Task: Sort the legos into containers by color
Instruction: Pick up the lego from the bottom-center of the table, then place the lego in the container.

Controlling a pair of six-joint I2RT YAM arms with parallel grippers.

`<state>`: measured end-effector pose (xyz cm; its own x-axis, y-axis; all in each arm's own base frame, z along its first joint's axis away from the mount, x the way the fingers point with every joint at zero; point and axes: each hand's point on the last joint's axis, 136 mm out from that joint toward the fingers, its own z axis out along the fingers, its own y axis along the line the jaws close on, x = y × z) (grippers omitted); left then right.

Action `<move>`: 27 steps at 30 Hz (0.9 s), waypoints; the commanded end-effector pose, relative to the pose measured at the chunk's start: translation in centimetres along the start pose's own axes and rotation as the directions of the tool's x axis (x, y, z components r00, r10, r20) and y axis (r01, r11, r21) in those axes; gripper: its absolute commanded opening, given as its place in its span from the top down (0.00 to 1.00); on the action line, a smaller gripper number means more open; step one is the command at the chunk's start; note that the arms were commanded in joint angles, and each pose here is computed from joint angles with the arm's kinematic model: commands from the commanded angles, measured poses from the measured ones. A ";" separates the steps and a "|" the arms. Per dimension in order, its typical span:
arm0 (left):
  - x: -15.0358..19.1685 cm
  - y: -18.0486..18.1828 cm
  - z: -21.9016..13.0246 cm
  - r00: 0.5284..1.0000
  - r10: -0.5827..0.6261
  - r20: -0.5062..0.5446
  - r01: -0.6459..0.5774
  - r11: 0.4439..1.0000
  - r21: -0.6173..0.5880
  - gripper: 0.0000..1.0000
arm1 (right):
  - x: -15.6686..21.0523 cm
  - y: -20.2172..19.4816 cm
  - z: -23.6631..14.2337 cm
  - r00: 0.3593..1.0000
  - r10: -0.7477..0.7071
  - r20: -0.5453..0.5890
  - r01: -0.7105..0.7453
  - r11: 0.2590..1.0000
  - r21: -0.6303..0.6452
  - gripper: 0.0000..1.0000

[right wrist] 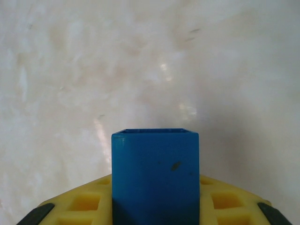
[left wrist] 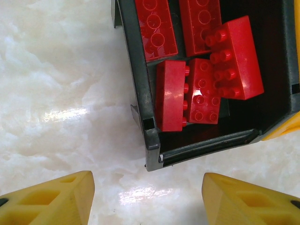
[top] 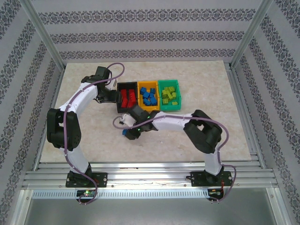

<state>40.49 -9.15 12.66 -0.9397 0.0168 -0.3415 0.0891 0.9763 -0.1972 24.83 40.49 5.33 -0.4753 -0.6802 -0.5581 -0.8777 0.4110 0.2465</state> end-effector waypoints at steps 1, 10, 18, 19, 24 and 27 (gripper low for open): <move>0.0 0.3 -0.2 1.000 -0.004 -0.022 0.004 1.000 0.004 0.37 | -3.3 -3.4 -4.3 0.984 0.070 0.164 -0.083 0.994 0.074 0.72; 0.0 0.2 -0.2 1.000 0.001 -0.025 0.000 1.000 0.005 0.37 | -5.4 -15.2 -11.4 0.858 0.352 0.373 -0.431 0.890 0.152 0.71; 0.1 0.2 0.0 1.000 0.002 -0.027 -0.002 1.000 0.008 0.38 | -7.3 -22.5 -13.7 0.814 0.372 0.446 -0.512 0.823 0.247 0.70; 0.1 0.2 0.0 1.000 0.002 -0.030 -0.002 1.000 0.006 0.38 | -7.5 -23.0 -13.5 0.814 0.374 0.445 -0.514 0.820 0.251 0.68; 0.0 0.3 -0.2 1.000 0.004 -0.020 -0.004 1.000 0.002 0.38 | -7.3 -25.2 -13.0 0.831 0.373 0.412 -0.514 0.798 0.315 0.54; 0.0 0.4 -0.3 1.000 0.003 -0.019 -0.003 1.000 -0.004 0.38 | -7.0 -24.9 -13.1 0.827 0.372 0.421 -0.517 0.797 0.311 0.50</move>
<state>40.49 -9.19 12.58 -0.9410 0.0174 -0.3381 0.0895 0.9759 -0.1989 49.34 27.73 13.66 -0.6892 -0.1461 -0.7097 -0.4493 0.8546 0.2604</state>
